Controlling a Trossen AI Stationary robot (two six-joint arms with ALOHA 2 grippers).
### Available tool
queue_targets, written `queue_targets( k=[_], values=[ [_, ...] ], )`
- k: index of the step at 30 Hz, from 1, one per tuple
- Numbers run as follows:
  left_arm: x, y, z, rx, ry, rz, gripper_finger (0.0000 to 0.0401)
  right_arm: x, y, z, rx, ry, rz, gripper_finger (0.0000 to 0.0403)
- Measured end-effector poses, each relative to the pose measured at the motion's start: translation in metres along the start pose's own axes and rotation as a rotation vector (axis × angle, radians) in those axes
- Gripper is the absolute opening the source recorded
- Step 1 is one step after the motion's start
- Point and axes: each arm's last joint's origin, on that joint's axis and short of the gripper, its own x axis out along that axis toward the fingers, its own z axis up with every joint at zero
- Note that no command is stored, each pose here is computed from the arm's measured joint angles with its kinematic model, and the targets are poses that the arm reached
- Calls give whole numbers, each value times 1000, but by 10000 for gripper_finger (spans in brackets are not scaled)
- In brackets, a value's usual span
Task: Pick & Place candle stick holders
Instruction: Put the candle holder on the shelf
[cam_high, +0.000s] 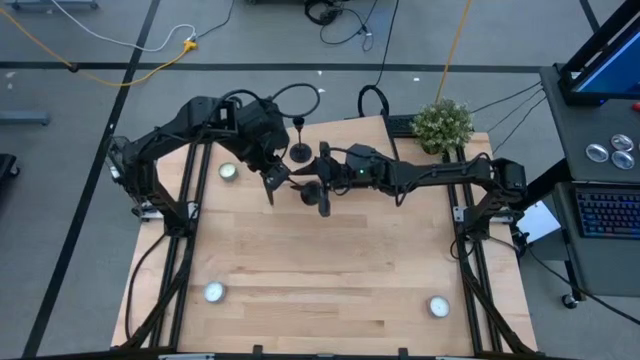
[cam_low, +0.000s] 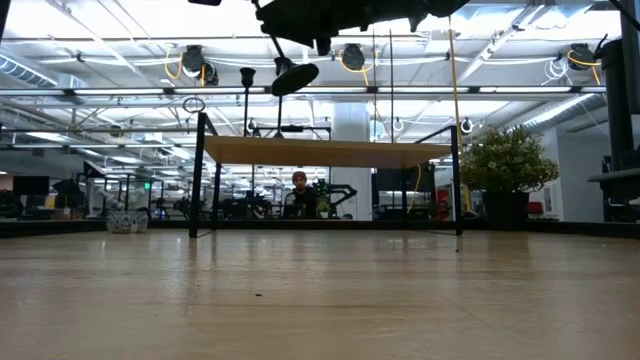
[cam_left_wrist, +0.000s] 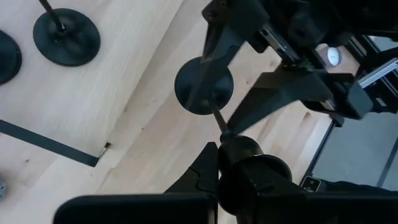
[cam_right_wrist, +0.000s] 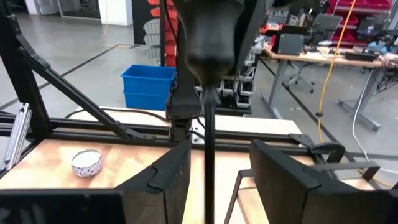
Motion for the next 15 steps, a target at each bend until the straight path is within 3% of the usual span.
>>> queue_targets(
  k=[6, 15],
  values=[
    [0, 0, 0, -2, 1, -9, 15, 0, 0, -5, 22, 49, 1, 133],
    [0, -1, 1, 1, -5, -18, 15, 0, 1, -9, 27, 86, 5, 40]
  ],
)
